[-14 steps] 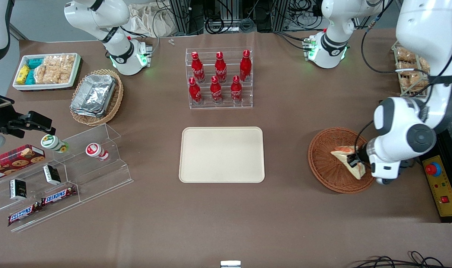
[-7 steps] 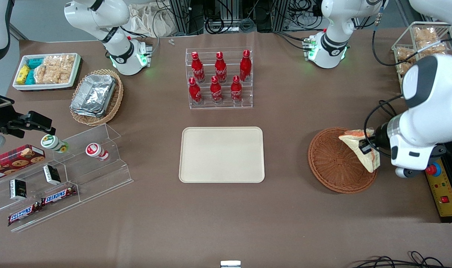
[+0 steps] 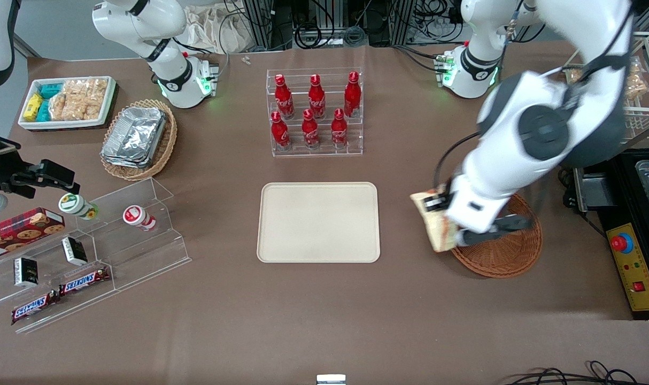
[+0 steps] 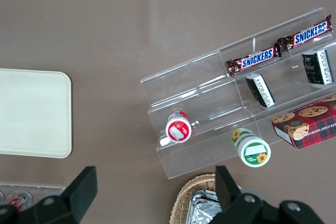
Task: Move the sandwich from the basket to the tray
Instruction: 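Lift the sandwich and carry it with the left gripper over the tray, then lower the sandwich onto the cream tray and open the left gripper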
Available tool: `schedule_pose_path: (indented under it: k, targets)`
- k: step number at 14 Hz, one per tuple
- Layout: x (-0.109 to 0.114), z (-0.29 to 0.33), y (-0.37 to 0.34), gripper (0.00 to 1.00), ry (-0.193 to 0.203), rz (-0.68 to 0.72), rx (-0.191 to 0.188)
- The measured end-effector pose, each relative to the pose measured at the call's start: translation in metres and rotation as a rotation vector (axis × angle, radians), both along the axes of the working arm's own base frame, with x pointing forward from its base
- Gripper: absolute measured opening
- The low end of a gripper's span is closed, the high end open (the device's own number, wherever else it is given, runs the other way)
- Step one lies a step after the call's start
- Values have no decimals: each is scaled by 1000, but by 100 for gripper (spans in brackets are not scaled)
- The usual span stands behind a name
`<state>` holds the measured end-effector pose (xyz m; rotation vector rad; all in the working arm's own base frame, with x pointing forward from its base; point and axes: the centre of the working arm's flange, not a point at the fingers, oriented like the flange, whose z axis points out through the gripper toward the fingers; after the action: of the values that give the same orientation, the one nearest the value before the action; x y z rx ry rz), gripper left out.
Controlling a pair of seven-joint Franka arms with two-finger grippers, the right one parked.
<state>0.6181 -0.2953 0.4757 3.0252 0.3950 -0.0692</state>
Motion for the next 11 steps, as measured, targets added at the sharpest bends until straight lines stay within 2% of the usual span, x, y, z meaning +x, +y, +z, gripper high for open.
schedule_pose_path:
  k: [3, 6, 9, 11]
  targets:
    - [-4, -90, -65, 19, -5, -65, 36]
    - [-14, -175, -108, 19, -6, -110, 50]
    - [-35, -223, -136, 19, 4, -151, 108]
    - [-41, -234, -142, 19, 10, -168, 124]
